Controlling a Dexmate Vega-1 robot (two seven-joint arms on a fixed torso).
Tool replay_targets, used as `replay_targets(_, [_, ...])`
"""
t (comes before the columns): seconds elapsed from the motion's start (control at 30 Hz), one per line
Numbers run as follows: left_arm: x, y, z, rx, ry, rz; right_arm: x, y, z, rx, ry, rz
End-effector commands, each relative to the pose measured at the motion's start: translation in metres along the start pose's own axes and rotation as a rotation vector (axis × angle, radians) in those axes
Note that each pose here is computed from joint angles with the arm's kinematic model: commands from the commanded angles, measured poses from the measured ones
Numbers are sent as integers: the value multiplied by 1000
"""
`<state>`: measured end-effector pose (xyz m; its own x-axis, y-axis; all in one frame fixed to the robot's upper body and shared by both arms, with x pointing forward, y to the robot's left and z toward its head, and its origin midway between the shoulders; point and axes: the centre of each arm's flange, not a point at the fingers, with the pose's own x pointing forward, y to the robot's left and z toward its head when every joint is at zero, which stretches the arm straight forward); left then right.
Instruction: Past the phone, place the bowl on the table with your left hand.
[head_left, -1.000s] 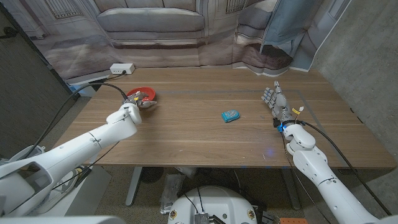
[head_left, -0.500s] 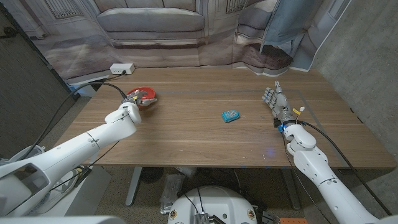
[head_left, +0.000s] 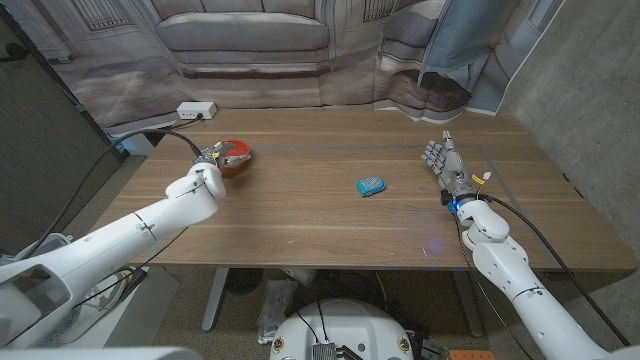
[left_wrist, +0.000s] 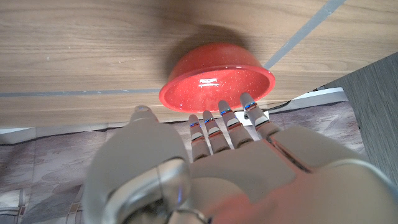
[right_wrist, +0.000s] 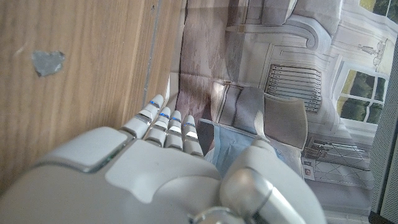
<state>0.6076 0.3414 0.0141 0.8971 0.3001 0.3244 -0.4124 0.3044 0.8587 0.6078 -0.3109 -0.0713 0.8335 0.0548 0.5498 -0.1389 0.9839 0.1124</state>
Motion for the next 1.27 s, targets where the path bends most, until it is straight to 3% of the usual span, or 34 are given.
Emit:
replay_targets(0.03, [-6, 18, 8, 14, -24, 41, -4, -1, 1, 5, -9, -7])
replay_targets(1.03, [-24, 58, 21, 26, -66, 120, -13, -4, 5, 11, -28, -15])
replay_targets(1.27, [-25, 60, 23, 27, -77, 128, -15, -4, 5, 11, -27, -21])
